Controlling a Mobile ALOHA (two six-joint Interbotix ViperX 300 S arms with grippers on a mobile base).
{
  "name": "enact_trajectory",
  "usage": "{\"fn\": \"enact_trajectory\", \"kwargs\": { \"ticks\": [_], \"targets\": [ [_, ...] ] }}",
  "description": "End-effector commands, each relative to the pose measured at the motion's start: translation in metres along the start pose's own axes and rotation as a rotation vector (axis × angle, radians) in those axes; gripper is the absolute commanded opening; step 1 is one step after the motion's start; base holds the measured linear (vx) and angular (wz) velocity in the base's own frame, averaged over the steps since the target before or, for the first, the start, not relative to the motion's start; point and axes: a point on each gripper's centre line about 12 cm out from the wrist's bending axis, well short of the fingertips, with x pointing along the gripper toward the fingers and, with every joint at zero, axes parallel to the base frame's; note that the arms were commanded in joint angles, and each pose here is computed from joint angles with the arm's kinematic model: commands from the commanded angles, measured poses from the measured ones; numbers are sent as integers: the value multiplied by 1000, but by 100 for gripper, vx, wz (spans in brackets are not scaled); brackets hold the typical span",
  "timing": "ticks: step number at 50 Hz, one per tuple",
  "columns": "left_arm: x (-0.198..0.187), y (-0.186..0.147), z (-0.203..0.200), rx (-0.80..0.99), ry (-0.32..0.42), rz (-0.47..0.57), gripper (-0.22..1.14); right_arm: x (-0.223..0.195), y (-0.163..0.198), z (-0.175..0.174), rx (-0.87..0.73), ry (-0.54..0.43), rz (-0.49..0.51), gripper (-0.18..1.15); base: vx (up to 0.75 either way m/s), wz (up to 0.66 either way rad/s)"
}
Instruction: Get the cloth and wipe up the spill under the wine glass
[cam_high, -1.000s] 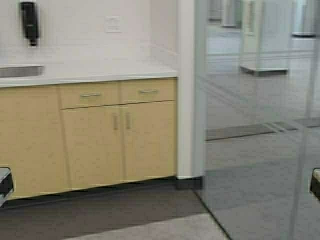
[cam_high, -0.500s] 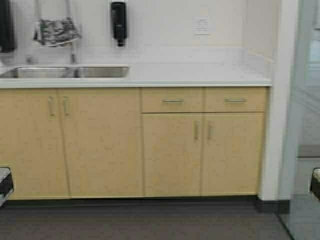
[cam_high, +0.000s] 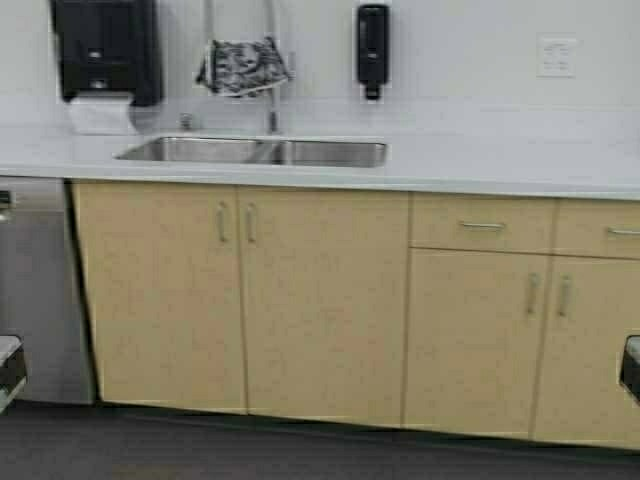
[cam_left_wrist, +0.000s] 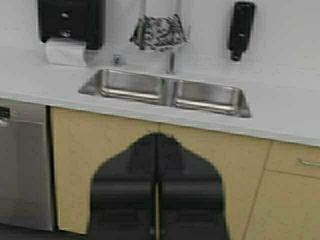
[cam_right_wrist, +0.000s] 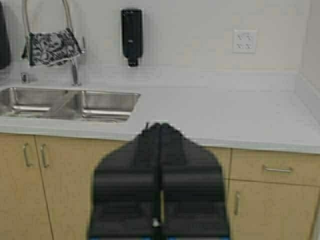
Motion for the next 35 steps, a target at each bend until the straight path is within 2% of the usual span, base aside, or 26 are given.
{"fn": "enact_trajectory", "kwargs": {
  "ticks": [1,20,27,35],
  "targets": [
    [2,-1,4,3,-11,-9,2,-1,0,1,-1,0,1,6,35,30],
    [4,-2,5,24,-28,-19,2,-8,0,6,0,-34,1,6,34,28],
    [5,-2,1,28,-16,-20,2,0,0,10,6,-55,2,6,36,21],
    [4,-2,4,33,-36,-21,2,9,0,9,17,-51,3,6,36,14]
  ]
}}
